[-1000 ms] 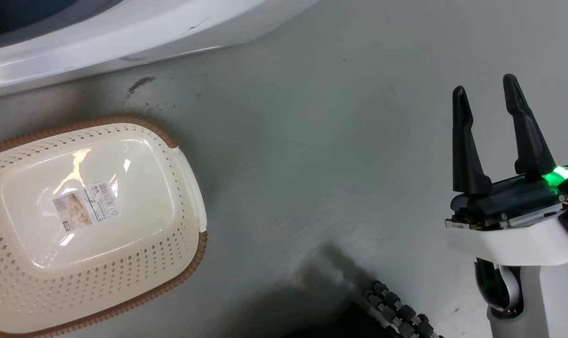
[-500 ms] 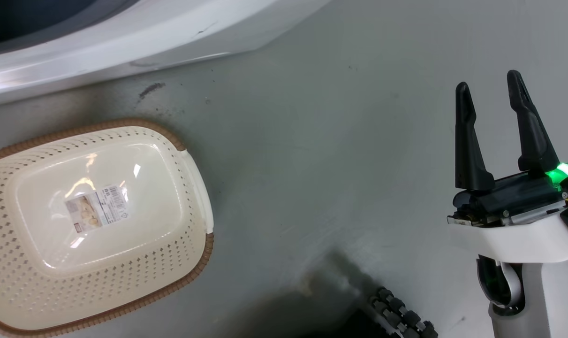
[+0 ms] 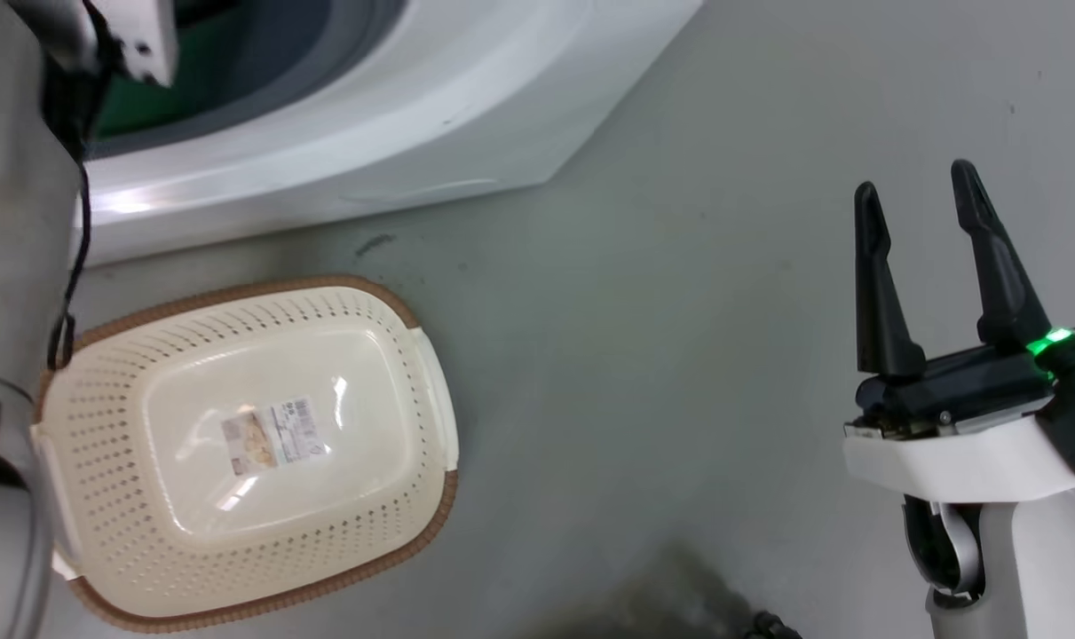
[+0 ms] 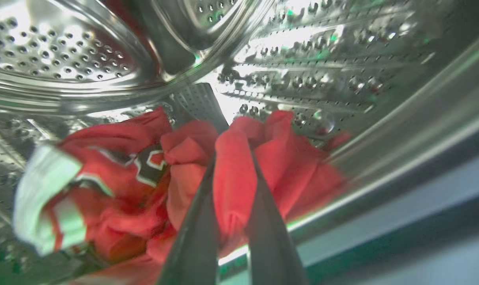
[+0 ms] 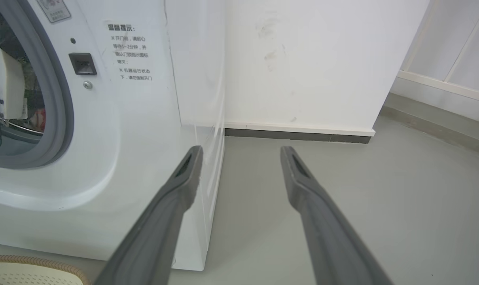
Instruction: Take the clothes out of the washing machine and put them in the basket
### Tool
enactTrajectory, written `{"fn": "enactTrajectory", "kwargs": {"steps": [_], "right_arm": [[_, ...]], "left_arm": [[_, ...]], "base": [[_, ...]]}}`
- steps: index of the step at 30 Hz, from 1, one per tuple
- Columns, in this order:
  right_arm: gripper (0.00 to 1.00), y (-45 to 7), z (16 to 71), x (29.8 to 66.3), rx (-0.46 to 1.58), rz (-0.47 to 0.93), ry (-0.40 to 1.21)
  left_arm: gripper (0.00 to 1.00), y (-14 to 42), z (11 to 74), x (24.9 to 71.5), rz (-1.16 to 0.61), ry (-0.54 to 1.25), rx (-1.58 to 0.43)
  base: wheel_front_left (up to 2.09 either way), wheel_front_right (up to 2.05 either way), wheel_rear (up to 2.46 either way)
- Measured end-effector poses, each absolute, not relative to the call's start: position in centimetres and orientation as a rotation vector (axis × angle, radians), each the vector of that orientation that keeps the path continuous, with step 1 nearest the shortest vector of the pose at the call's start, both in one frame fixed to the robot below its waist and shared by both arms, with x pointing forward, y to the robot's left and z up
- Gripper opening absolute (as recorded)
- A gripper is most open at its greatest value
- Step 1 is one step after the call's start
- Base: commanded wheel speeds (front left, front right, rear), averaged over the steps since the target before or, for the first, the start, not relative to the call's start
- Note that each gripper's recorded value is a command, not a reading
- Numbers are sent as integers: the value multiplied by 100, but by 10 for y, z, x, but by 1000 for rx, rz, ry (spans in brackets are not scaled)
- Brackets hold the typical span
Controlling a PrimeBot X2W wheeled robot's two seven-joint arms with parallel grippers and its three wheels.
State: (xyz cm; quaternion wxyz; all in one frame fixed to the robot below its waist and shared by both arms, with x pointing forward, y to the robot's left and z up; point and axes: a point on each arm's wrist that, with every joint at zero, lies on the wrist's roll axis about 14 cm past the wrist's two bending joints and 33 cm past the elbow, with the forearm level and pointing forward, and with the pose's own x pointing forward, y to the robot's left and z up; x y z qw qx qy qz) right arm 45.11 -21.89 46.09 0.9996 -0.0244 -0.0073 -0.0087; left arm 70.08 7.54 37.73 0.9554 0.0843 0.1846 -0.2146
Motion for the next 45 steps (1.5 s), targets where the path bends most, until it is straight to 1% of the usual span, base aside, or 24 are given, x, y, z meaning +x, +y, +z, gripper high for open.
{"fn": "enactTrajectory", "kwargs": {"steps": [5, 13, 21, 25, 31, 38, 45], "right_arm": [[100, -212, 472, 443, -50, -1, -34], [100, -196, 492, 429, -61, 38, -76], [100, -176, 510, 412, -53, 90, -116], [100, -167, 522, 401, -49, 113, -145], [100, -159, 531, 387, -48, 137, -166], [100, -151, 540, 371, -42, 158, -189], [100, -149, 545, 360, -39, 164, -204]], "left_arm": [[0, 85, 399, 675, -433, 281, 138], [0, 95, 433, 630, -420, 193, 115], [0, 101, 493, 587, -413, 43, 109], [0, 109, 523, 554, -404, -41, 123], [0, 114, 564, 517, -401, -156, 126], [0, 116, 598, 470, -403, -231, 137], [0, 119, 616, 429, -402, -255, 143]], "base": [[0, 0, 0], [0, 0, 0], [0, 0, 0], [0, 0, 0], [0, 0, 0], [0, 0, 0], [0, 0, 0]]}}
